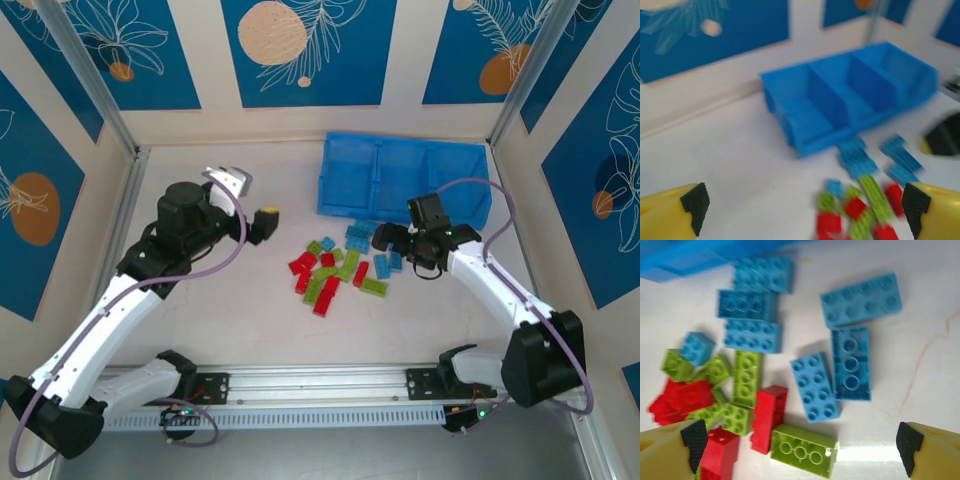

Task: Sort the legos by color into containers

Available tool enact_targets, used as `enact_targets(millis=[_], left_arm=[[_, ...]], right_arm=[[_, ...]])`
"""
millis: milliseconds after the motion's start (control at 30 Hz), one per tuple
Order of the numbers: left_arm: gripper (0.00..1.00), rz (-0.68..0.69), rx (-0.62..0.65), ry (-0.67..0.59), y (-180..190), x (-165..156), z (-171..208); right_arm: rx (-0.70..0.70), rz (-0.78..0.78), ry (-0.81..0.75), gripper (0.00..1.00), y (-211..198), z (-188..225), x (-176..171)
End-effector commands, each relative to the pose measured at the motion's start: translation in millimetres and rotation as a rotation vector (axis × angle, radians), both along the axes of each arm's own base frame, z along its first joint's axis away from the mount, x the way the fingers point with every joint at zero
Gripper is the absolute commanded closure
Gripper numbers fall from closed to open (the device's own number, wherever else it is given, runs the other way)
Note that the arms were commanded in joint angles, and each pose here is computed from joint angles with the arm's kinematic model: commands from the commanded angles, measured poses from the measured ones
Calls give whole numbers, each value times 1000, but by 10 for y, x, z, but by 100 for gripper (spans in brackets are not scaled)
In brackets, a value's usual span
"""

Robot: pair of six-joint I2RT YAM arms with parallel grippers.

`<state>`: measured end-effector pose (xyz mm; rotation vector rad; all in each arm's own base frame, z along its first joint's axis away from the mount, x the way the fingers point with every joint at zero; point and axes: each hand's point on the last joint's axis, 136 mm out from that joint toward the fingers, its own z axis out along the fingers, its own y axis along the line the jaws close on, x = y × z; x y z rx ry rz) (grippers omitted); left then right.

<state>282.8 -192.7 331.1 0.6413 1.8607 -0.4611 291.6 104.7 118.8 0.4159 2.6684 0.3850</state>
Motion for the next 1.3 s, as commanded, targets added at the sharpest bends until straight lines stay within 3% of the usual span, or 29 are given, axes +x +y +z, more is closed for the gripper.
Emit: enact_targets(millis=[0, 133, 300, 467, 600, 833, 933, 1133, 1267], left_arm=[[0, -178, 174, 155, 47, -525, -502], [0, -144, 235, 66, 183, -516, -690], [0, -193, 173, 105, 82, -600, -772], [0, -200, 171, 109, 63, -595, -857], [0, -196, 178, 107, 69, -581, -893], [0, -181, 208, 105, 124, -585, -960], [0, -177, 211, 96, 140, -590, -958], [0, -168, 229, 76, 173, -586, -970], [0, -161, 235, 60, 190, -573, -965]], right_arm=[[-36, -61, 102, 2, -82, -218, -72], [-49, -67, 140, 12, -107, -404, 54], [-56, -102, 156, 25, -231, -556, 187], [-31, -67, 164, 26, -172, -648, 279], [-3, -68, 188, 33, -149, -776, 319], [-34, -73, 206, 54, -171, -873, 313], [-43, -68, 166, 72, -167, -764, 288], [-114, -83, -32, 74, -170, -80, 109], [-99, -174, -231, 75, -450, 541, 144]])
